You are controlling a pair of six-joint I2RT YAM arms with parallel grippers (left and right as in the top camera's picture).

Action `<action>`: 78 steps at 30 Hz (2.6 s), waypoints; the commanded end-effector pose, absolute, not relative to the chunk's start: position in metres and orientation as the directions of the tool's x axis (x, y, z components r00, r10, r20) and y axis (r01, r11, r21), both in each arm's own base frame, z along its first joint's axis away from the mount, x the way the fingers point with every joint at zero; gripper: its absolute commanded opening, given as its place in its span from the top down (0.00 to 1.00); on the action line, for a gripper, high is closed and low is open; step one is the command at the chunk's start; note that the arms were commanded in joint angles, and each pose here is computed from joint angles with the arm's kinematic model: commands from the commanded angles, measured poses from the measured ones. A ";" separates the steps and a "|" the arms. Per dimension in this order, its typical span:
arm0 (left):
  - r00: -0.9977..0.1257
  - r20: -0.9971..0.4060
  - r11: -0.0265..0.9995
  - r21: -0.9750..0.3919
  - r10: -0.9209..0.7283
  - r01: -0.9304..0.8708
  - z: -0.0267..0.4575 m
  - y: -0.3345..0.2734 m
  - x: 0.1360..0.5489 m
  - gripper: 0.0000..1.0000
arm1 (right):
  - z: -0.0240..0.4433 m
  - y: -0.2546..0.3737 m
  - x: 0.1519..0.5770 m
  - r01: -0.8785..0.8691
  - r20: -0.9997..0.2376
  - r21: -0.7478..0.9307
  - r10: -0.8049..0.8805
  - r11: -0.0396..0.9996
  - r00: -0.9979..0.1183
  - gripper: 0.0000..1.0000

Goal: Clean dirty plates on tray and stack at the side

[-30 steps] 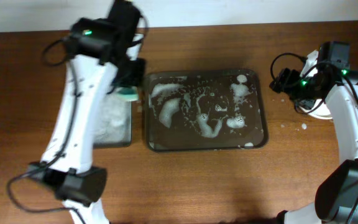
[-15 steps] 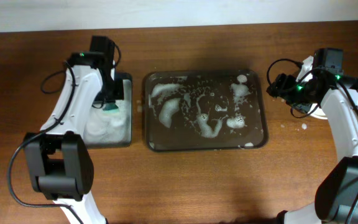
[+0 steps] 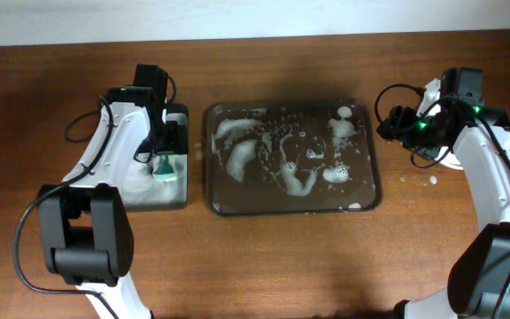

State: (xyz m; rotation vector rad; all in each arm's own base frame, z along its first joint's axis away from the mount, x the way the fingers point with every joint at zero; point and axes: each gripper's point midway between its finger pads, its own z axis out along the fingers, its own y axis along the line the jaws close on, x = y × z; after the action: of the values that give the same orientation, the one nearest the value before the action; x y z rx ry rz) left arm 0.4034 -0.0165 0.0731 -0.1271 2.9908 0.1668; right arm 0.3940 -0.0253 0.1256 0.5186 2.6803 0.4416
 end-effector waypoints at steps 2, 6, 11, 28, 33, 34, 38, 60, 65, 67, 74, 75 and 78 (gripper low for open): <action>-0.956 -0.283 0.996 0.019 -0.073 -0.082 0.134 -0.029 0.413 0.04 | 0.149 -0.022 0.390 0.228 -0.370 0.350 0.357 0.909 -0.858 0.30; -0.914 -0.398 0.997 -0.034 -0.077 -0.069 0.185 -0.034 0.406 0.04 | 0.179 -0.021 0.381 0.181 -0.439 0.340 0.326 0.923 -0.837 0.29; -0.883 -0.464 0.997 -0.059 -0.074 -0.053 0.220 -0.038 0.392 0.04 | 0.206 -0.018 0.365 0.133 -0.497 0.321 0.286 0.938 -0.819 0.29; -0.881 -0.467 0.997 -0.059 -0.074 -0.053 0.222 -0.037 0.392 0.01 | 0.282 -0.011 0.330 0.071 -0.668 0.312 0.272 0.947 -0.693 0.02; -0.881 -0.467 0.997 -0.059 -0.074 -0.053 0.222 -0.037 0.392 0.01 | 0.276 -0.011 0.332 0.078 -0.653 0.313 0.274 0.947 -0.706 0.02; -0.881 -0.467 0.997 -0.059 -0.074 -0.053 0.222 -0.037 0.392 0.01 | 0.271 -0.012 0.331 0.086 -0.638 0.313 0.276 0.946 -0.719 0.02; -0.881 -0.467 0.997 -0.059 -0.074 -0.053 0.222 -0.037 0.392 0.01 | 0.262 -0.014 0.326 0.104 -0.608 0.300 0.274 0.948 -0.745 0.02; -0.881 -0.467 0.997 -0.059 -0.074 -0.053 0.222 -0.037 0.392 0.01 | 0.280 0.027 0.306 -0.174 -0.942 0.041 -0.020 0.984 -0.334 0.02; -0.881 -0.467 0.997 -0.059 -0.074 -0.053 0.222 -0.037 0.392 0.01 | 0.237 0.033 0.280 -0.203 -0.977 0.037 -0.007 0.978 -0.213 0.02; -0.881 -0.467 0.997 -0.059 -0.074 -0.053 0.222 -0.037 0.392 0.01 | 0.220 0.035 0.269 -0.212 -0.985 0.027 -0.010 0.977 -0.172 0.02; -0.881 -0.467 0.997 -0.059 -0.074 -0.053 0.222 -0.037 0.392 0.01 | 0.201 0.036 0.247 -0.193 -0.998 -0.003 -0.016 0.981 -0.063 0.02; -0.881 -0.467 0.997 -0.059 -0.074 -0.053 0.222 -0.037 0.392 0.01 | 0.200 0.036 0.246 -0.187 -0.999 -0.006 -0.016 0.982 -0.051 0.02; -0.881 -0.467 0.997 -0.059 -0.074 -0.053 0.222 -0.037 0.392 0.01 | 0.198 0.034 0.242 -0.173 -1.000 -0.011 -0.015 0.985 -0.019 0.02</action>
State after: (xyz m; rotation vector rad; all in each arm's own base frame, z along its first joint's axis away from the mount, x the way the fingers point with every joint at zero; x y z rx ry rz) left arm 0.3898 -0.0347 0.2192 -0.1040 2.6578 -0.0504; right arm 0.2440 0.0387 0.2012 -0.1833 1.6107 0.1485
